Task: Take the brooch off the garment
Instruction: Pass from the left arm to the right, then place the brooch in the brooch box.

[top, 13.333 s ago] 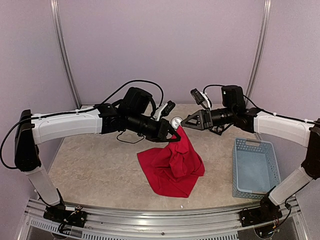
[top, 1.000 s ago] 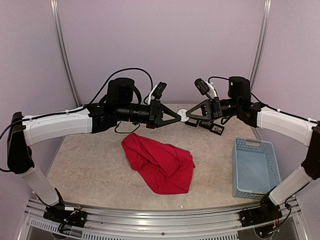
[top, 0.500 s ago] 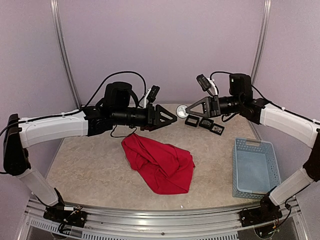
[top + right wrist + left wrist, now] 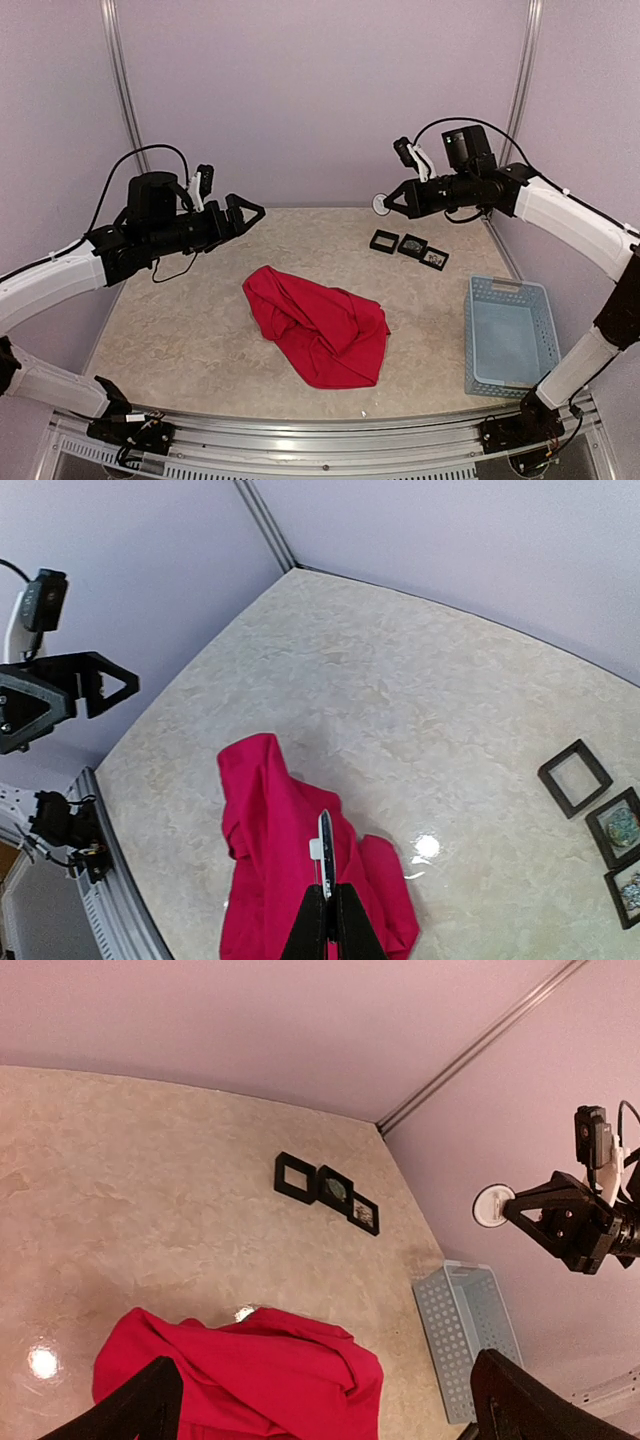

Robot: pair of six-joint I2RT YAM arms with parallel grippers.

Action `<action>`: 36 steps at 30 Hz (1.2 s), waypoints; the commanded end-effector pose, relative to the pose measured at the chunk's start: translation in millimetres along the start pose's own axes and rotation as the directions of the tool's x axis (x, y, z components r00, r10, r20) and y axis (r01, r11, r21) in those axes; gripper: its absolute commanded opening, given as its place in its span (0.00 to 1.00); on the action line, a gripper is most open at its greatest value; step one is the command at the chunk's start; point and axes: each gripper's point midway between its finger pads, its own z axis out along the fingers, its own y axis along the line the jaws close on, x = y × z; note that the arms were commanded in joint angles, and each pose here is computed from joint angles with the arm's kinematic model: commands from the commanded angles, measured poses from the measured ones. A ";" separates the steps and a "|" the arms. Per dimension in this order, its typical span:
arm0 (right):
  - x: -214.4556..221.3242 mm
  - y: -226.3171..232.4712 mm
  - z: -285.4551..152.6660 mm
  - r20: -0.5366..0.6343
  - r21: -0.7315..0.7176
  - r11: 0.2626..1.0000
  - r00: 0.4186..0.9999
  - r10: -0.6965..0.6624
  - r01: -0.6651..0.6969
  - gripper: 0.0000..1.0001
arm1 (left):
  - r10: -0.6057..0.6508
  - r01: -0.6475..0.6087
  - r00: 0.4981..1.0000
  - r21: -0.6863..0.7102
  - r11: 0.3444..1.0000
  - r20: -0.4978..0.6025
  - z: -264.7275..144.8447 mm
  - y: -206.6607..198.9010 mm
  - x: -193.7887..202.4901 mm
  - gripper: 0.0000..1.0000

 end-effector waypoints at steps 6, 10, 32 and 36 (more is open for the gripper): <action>26.9 -94.8 59.7 -0.268 0.334 0.933 0.962 -0.043 0.135 0.00 | 0.008 0.046 0.986 -0.320 0.946 0.166 -42.6 85.1 -31.1 0.99; 28.6 -127.6 78.5 -0.316 0.393 0.906 0.948 -0.030 0.160 0.00 | 0.016 0.058 0.983 -0.395 0.917 0.181 -51.0 108.4 -39.2 0.99; 60.9 -234.9 153.7 -0.483 0.558 0.750 0.874 -0.054 0.355 0.00 | -0.050 0.100 0.991 -0.435 0.895 0.127 -39.7 145.5 -37.1 0.99; 64.3 -242.7 161.9 -0.482 0.566 0.739 0.874 -0.063 0.365 0.00 | -0.043 0.092 0.992 -0.439 0.894 0.121 -40.6 146.5 -36.4 0.99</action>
